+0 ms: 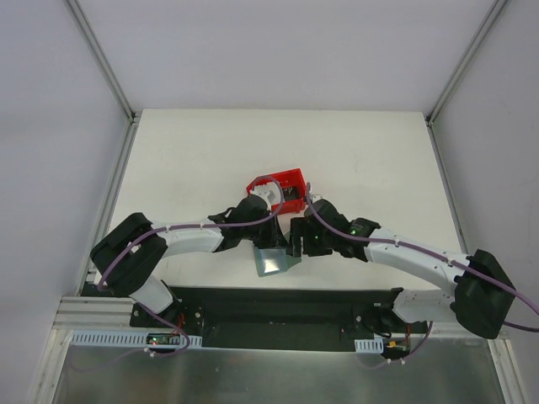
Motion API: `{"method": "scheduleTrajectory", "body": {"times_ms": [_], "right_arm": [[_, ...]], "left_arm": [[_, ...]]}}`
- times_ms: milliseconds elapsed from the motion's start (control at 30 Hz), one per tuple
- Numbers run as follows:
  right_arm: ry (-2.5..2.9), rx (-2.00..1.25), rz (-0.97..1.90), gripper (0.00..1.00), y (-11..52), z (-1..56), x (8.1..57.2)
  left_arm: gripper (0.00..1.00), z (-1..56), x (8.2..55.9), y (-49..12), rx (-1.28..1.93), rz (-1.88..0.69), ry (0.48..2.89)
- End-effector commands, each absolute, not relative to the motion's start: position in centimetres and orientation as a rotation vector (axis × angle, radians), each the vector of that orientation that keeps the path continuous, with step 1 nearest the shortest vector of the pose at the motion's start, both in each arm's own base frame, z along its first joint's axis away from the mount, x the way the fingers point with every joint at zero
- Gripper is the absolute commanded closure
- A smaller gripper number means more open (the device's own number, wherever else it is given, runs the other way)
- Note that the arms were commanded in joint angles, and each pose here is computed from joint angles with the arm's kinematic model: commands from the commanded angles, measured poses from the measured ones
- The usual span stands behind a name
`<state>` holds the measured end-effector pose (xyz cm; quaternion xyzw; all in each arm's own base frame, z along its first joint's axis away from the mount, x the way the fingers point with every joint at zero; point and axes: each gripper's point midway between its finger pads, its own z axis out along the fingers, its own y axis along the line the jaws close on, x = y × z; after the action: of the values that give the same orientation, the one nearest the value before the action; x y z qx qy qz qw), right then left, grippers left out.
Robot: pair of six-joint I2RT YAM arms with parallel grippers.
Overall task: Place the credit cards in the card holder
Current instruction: Open the card holder at the center of the board.
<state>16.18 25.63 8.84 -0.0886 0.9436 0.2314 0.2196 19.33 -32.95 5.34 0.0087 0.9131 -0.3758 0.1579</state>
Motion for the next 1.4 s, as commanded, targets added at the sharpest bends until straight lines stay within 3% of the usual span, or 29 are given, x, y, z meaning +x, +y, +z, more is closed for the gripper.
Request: {"method": "scheduleTrajectory", "body": {"times_ms": [0, 167, 500, 600, 633, 767, 867, 933, 1067, 1167, 1367], "right_arm": [[2.628, -0.234, 0.604, 0.32, 25.7, 8.7, 16.4], [2.620, -0.193, 0.648, 0.47, 26.1, 8.1, 16.3], [2.622, -0.183, 0.599, 0.52, 26.7, 6.3, 17.6], [2.628, -0.199, 0.603, 0.67, 27.2, 6.0, 17.7], [2.633, -0.201, 0.609, 0.68, 27.3, 5.9, 17.7], [2.630, -0.198, 0.618, 0.91, 27.4, 5.9, 17.6], [2.599, -0.184, 0.621, 1.00, 27.0, 6.6, 17.8], [2.572, -0.169, 0.624, 1.00, 26.6, 7.5, 17.9], [2.510, -0.160, 0.700, 1.00, 26.8, 10.1, 17.8], [2.457, -0.165, 0.756, 1.00, 27.1, 12.5, 17.9], [2.368, -0.160, 0.828, 1.00, 27.4, 17.1, 18.1]], "left_arm": [[0.84, 6.7, 19.6, -34.0, 0.052, -1.130, 2.562], [0.84, 6.9, 19.5, -34.0, 0.057, -1.134, 2.557], [0.86, 7.0, 19.4, -33.6, 0.054, -1.133, 2.543], [0.86, 7.0, 19.4, -33.3, 0.055, -1.123, 2.536], [0.86, 6.9, 19.3, -33.1, 0.053, -1.118, 2.535], [0.86, 6.6, 19.2, -32.4, 0.035, -1.083, 2.545], [0.83, 7.0, 19.2, -31.5, 0.025, -1.050, 2.529], [0.73, 7.6, 19.1, -30.3, 0.016, -1.001, 2.509], [0.41, 9.1, 19.1, -27.2, -0.047, -0.919, 2.435], [0.27, 9.4, 18.7, -25.1, -0.127, -0.923, 2.390], [0.19, 8.6, 19.4, -22.2, -0.300, -1.003, 2.338]]}}
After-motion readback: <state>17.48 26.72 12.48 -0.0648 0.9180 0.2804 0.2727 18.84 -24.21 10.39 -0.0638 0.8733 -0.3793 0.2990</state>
